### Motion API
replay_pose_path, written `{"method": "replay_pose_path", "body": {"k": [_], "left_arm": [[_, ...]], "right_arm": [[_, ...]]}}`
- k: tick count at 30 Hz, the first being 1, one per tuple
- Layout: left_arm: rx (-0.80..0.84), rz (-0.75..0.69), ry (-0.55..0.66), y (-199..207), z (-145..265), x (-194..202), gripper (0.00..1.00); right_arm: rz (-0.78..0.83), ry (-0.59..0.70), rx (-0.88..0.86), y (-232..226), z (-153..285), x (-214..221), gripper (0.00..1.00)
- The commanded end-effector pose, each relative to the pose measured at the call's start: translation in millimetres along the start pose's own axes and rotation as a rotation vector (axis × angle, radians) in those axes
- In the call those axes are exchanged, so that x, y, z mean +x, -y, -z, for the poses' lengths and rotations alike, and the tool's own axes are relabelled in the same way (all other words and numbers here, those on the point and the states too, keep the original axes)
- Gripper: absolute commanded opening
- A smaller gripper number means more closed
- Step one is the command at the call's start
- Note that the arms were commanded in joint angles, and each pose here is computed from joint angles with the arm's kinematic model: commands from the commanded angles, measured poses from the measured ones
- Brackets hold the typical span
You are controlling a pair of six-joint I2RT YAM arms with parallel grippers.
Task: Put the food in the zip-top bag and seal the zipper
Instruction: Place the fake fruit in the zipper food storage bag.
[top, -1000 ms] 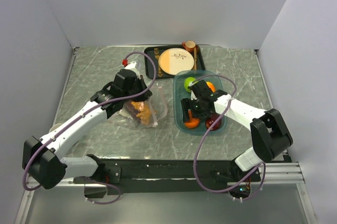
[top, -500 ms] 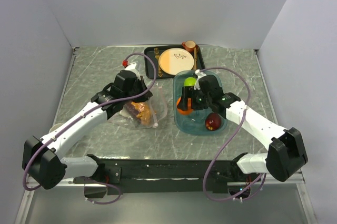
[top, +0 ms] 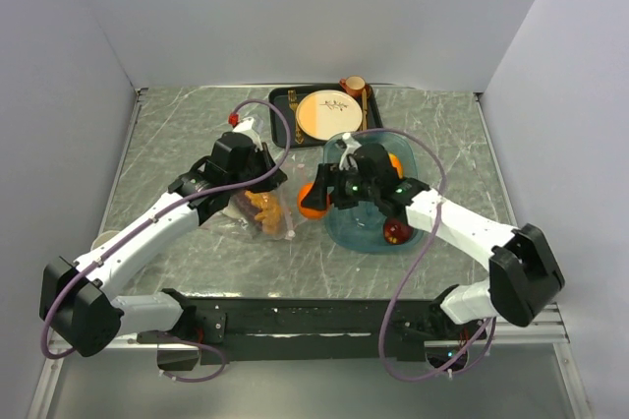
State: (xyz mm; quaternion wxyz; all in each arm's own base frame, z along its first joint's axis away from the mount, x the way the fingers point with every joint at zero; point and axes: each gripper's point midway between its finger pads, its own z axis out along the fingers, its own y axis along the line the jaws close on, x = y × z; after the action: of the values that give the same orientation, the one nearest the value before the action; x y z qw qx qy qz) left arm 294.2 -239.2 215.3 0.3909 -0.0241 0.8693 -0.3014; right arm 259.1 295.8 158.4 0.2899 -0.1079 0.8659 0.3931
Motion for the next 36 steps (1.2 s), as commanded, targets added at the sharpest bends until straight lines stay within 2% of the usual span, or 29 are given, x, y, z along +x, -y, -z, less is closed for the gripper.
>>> {"method": "replay_pose_path", "body": {"k": [1, 7, 12, 15, 19, 25, 32, 33, 36], "left_arm": [[0.068, 0.023, 0.047, 17.4, 6.2, -13.3, 0.01], [0.089, 0.005, 0.042, 23.3, 9.3, -15.9, 0.01], [0.081, -0.004, 0.059, 24.7, 15.2, -23.2, 0.01], [0.076, -0.002, 0.071, 24.7, 18.5, -25.5, 0.01], [0.070, 0.000, 0.099, 24.3, 26.2, -31.6, 0.01], [0.060, -0.001, 0.105, 22.7, 27.2, -32.7, 0.01], [0.053, 0.007, 0.141, 23.2, 33.4, -40.9, 0.01], [0.045, 0.003, 0.145, 21.6, 33.7, -41.5, 0.01], [0.019, 0.002, 0.166, 17.2, 37.9, -45.5, 0.01]], "right_arm": [[0.007, 0.038, -0.059, -21.1, -16.1, -15.6, 0.55], [0.010, 0.023, -0.005, -17.8, -43.9, -10.2, 0.54], [0.025, 0.070, -0.031, -36.1, -64.2, -19.6, 0.54], [0.009, 0.073, -0.049, -40.7, -76.8, -17.7, 0.58], [-0.001, 0.079, -0.081, -43.8, -79.4, -15.4, 0.85], [0.020, 0.114, -0.039, -34.1, -66.2, -16.3, 1.00], [0.027, 0.178, 0.050, -16.9, -46.1, -26.8, 1.00], [0.031, 0.235, 0.067, -17.0, -33.7, -39.7, 1.00], [0.056, 0.301, 0.145, -6.0, -8.6, -53.5, 1.00]]}}
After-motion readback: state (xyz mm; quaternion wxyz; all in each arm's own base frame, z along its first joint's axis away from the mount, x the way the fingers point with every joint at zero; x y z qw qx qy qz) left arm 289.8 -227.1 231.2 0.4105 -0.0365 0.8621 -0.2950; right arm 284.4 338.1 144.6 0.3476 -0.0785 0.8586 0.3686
